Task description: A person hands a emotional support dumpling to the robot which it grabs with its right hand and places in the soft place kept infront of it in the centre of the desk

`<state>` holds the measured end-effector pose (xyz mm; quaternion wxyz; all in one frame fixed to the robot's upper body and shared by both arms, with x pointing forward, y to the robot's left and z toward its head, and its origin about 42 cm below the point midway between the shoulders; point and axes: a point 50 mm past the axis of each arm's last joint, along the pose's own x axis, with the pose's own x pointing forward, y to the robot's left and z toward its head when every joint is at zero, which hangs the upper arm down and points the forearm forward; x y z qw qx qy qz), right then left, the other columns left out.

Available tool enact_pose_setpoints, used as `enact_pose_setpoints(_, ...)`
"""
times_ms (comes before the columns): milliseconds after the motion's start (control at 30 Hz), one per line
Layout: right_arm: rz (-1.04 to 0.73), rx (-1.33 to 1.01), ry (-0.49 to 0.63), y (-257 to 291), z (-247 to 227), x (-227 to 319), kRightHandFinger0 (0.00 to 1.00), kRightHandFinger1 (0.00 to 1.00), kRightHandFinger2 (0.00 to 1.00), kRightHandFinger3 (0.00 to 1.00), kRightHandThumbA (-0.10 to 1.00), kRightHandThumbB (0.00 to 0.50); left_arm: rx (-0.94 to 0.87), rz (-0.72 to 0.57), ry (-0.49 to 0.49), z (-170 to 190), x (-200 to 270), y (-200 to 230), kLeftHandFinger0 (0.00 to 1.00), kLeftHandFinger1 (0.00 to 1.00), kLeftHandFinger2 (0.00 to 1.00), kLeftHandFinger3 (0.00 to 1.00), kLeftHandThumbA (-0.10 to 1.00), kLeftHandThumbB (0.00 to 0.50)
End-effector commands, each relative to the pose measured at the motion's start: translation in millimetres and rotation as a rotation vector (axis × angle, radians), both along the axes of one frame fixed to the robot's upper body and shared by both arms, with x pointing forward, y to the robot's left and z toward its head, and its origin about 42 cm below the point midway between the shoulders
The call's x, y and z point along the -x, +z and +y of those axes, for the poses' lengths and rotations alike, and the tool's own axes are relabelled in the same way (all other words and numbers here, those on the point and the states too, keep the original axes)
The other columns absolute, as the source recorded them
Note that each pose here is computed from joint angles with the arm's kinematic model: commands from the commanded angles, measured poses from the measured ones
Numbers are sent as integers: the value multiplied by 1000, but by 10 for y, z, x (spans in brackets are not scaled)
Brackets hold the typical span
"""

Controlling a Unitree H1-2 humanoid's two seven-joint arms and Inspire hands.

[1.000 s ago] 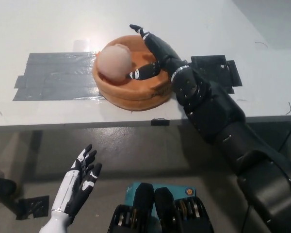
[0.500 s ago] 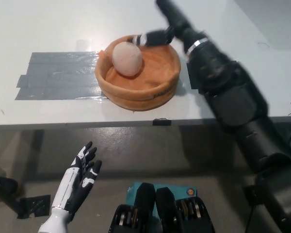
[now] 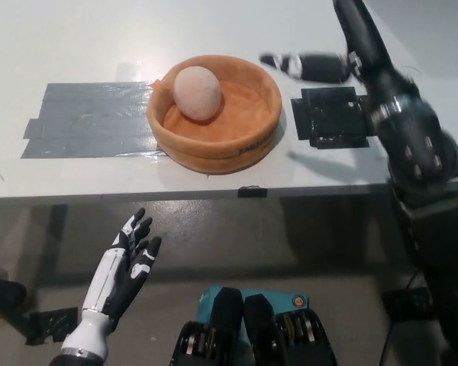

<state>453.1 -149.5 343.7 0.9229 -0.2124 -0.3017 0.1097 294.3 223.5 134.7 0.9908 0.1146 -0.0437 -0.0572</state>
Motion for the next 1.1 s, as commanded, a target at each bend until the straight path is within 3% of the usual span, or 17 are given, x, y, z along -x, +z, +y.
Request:
enact_pose_setpoints(0,-274,-161,77,166,-517,1311,1000,1000,1000,1000,1000,338,5,-95,-10,3,-171,233,1000,1000,1000,1000,791,0)
enact_pose_setpoints(167,-139,-176,53,-476,-588,1548,1000,1000,1000,1000,1000,256,4,-88,-11,4,-154,171,1000,1000,1000,1000,784,0)
enact_pose_setpoints(367,122,-232,16,-1313,-650,1682,1000,1000,1000,1000,1000,249,2,-50,-9,3,-61,60,1000,1000,1000,1000,798,0)
enact_pose_setpoints(500,311,-248,-31,-1972,-764,1642,1000,1000,1000,1000,1000,156,6,-27,-8,12,46,-76,1000,1000,1000,1000,816,16)
enact_pose_setpoints(700,435,-234,-41,-2346,-743,1629,1000,1000,1000,1000,1000,181,-19,5,12,43,217,-183,1000,1000,1000,1000,839,11)
enact_pose_setpoints(767,451,-225,-36,-2425,-737,1662,1000,1000,1000,1000,1000,167,-8,21,18,41,260,-214,1000,1000,1000,1000,839,5)
enact_pose_setpoints(833,470,-207,-30,-2509,-735,1690,1000,1000,1000,1000,1000,160,1,31,18,53,296,-254,1000,1000,1000,1000,855,33)
enact_pose_setpoints(1067,521,-222,-49,-2688,-758,1838,1000,1000,1000,1000,1000,167,-16,61,11,74,420,-283,1000,1000,1000,1000,844,29)
